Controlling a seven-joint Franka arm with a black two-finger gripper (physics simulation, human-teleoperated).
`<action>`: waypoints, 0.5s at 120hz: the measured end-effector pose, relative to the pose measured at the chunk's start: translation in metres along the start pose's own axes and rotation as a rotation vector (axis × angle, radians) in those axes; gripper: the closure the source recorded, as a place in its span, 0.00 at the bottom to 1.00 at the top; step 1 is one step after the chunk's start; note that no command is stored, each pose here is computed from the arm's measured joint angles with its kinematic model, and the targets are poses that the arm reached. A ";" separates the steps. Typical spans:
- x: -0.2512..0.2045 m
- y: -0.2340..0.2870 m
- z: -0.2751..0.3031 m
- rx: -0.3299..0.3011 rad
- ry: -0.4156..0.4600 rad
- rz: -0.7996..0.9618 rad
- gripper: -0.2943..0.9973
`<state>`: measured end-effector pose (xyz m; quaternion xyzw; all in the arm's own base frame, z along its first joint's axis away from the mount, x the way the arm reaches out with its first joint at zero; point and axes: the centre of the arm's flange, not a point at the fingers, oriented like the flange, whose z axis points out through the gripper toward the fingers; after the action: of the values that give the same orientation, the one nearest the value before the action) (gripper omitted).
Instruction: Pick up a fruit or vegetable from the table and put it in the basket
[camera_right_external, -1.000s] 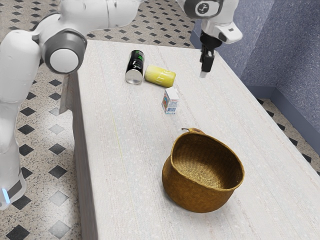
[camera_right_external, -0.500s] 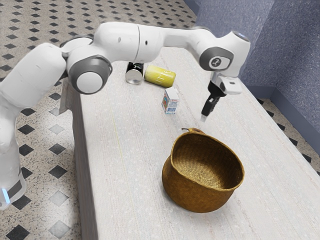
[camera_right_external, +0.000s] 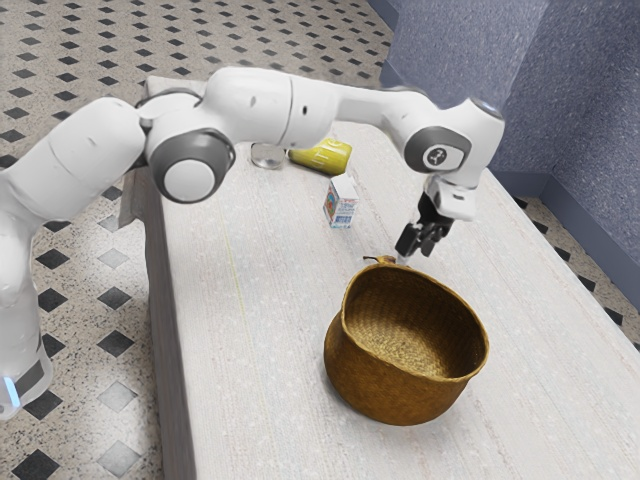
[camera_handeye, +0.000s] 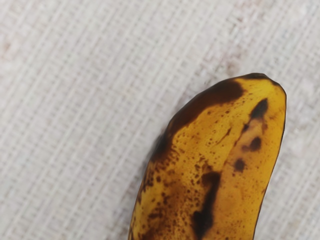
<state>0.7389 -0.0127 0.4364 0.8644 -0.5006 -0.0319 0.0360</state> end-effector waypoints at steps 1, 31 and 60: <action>0.000 0.000 0.001 -0.001 -0.001 0.003 0.23; 0.003 -0.003 0.013 -0.013 -0.006 0.071 0.23; 0.007 -0.008 0.022 -0.011 -0.003 0.115 0.23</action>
<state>0.7471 -0.0154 0.4132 0.8339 -0.5493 -0.0338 0.0416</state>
